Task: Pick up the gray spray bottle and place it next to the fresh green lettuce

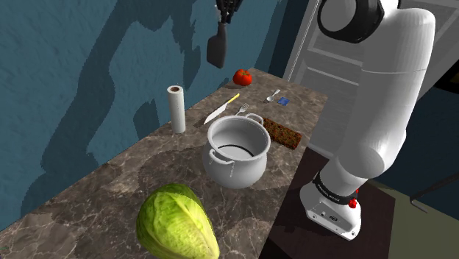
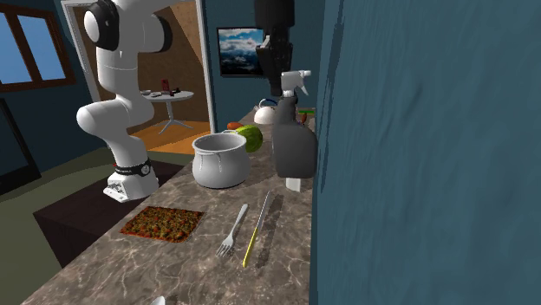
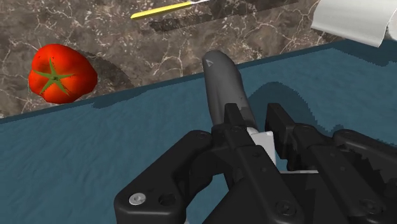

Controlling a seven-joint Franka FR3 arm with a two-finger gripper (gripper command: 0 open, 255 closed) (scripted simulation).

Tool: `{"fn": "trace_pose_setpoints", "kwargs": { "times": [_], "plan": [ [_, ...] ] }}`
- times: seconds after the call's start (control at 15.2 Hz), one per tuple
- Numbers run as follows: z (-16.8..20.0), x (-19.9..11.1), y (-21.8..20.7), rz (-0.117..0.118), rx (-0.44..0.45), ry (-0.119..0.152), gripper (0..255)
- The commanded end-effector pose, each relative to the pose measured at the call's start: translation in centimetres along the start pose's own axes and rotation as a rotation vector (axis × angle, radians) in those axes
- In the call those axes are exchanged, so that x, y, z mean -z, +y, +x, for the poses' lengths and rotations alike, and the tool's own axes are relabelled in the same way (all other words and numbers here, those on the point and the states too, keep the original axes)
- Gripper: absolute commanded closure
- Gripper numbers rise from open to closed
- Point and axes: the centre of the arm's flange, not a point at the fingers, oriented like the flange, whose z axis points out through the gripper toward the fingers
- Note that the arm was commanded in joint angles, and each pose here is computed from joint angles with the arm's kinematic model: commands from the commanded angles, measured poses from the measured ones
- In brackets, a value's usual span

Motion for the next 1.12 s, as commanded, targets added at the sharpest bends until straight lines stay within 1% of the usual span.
{"fn": "trace_pose_setpoints", "kwargs": {
  "times": [0.0, 1.06],
  "plan": [
    [0.0, 0.7, 0.1, 0.0, 0.0, 0.0, 255],
    [-7.3, 4.1, -19.5, 0.0, 0.0, 0.0, 255]
  ]
}}
